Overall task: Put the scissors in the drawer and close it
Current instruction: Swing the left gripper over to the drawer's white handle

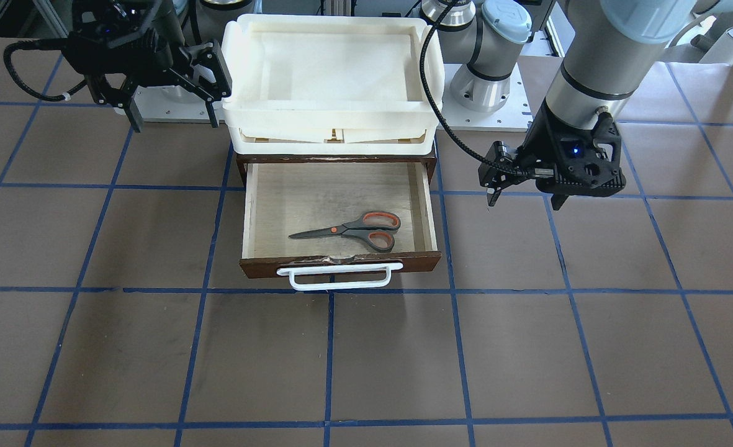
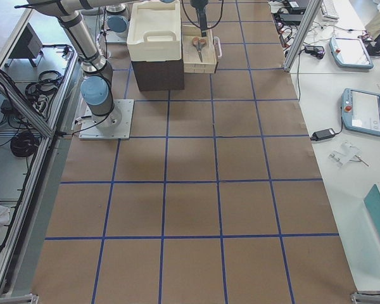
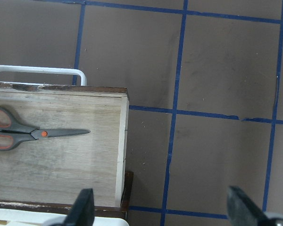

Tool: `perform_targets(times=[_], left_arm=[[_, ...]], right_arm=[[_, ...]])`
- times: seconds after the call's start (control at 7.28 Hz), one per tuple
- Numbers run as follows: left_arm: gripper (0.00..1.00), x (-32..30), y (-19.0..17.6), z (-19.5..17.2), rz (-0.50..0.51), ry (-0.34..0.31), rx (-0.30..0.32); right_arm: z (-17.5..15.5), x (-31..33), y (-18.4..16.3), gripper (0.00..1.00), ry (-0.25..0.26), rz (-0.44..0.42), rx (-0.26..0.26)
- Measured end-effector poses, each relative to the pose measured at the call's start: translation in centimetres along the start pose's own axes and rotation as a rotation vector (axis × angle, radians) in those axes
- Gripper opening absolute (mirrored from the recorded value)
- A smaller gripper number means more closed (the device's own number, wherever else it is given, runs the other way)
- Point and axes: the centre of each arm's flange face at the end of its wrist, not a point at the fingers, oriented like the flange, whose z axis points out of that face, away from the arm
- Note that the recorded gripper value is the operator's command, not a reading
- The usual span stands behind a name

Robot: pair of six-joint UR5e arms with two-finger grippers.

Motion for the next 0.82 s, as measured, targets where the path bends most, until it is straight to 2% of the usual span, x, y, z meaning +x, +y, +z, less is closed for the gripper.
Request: perform_targets(times=[0.41, 0.82], left_arm=[[1.0, 1.1, -0.5, 1.0, 0.018, 0.006, -0.003], [1.0, 3.8, -3.2, 3.1, 0.018, 0.011, 0.051]], right_arm=[[-0.7, 1.6, 0.1, 1.0, 0.007, 0.037, 0.01], [-0.9, 2.6, 0.1, 1.0, 0.009, 0.048, 0.013]])
